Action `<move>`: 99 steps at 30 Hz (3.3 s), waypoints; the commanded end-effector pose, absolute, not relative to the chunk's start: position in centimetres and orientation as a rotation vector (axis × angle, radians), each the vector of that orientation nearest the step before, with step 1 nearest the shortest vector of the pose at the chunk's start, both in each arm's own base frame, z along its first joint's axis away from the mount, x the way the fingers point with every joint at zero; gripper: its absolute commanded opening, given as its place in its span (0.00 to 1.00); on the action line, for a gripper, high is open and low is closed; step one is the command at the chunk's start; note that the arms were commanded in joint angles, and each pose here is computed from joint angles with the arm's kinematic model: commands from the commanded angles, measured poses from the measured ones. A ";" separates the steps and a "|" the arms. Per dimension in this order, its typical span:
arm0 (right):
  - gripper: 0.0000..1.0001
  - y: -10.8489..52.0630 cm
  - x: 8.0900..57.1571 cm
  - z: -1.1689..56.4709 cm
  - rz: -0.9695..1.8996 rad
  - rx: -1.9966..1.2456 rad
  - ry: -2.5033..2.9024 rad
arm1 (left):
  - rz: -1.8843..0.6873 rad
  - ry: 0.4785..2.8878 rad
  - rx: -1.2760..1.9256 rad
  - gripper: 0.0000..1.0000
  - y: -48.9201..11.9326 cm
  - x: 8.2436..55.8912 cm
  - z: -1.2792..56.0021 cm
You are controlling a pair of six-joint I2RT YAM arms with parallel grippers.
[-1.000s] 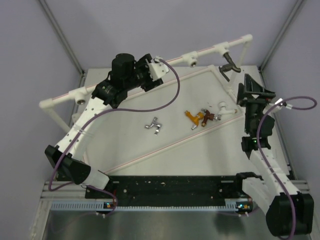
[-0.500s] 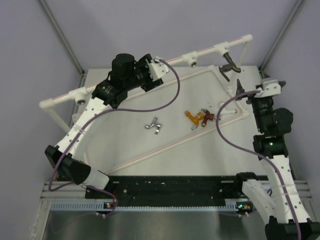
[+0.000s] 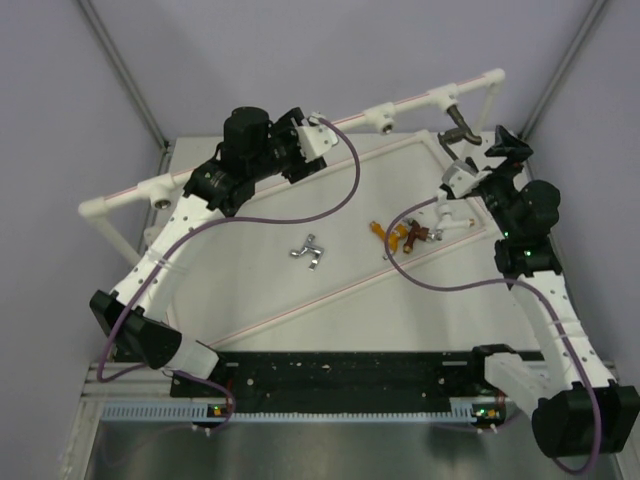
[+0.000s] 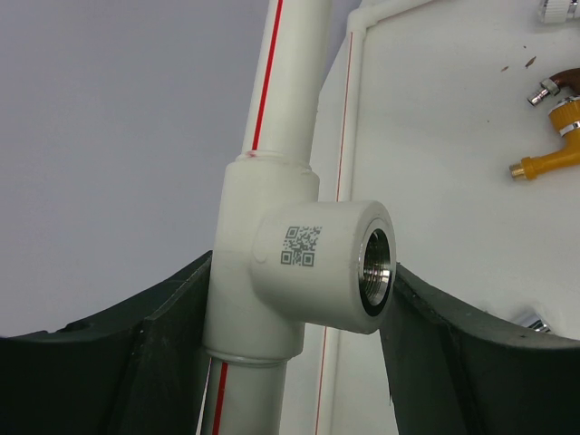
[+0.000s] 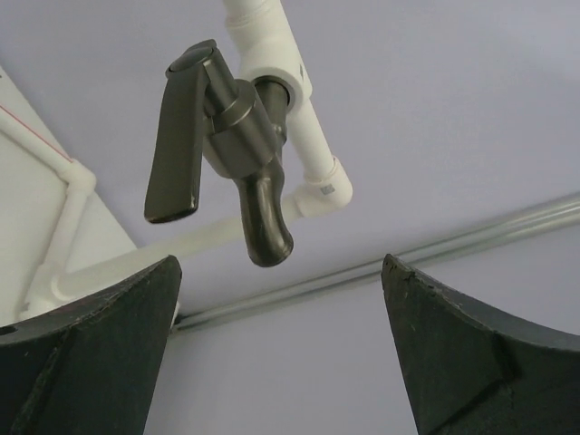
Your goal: Install the water faucets
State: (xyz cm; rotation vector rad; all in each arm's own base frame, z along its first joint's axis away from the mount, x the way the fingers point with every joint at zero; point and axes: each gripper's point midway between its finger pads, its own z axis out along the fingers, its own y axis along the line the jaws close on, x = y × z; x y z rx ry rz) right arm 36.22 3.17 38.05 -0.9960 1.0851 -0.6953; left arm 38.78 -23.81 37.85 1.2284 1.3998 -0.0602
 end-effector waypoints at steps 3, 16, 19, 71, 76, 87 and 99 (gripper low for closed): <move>0.89 5.5 37.2 44.1 -0.781 -1.042 0.805 | -0.115 1.368 1.221 0.70 -24.4 37.5 39.0; 0.60 7.6 39.6 44.3 -0.542 -0.950 0.831 | -0.114 1.372 1.218 0.70 -24.4 37.6 39.0; 0.40 8.3 39.5 44.1 -0.398 -0.908 0.902 | -0.120 1.377 1.220 0.70 -24.4 37.5 38.8; 0.99 0.1 30.4 41.3 -0.175 -0.200 1.213 | -0.130 1.367 1.241 0.70 -25.2 38.3 38.0; 0.99 2.2 29.8 44.6 -0.474 -0.625 0.979 | -0.133 1.368 1.241 0.70 -25.2 38.2 38.0; 0.99 5.8 35.1 43.9 -0.569 -1.070 0.924 | -0.140 1.374 1.238 0.70 -25.2 38.2 37.9; 0.96 6.3 38.6 40.3 -0.658 -1.234 0.988 | -0.131 1.371 1.236 0.70 -25.2 38.4 38.1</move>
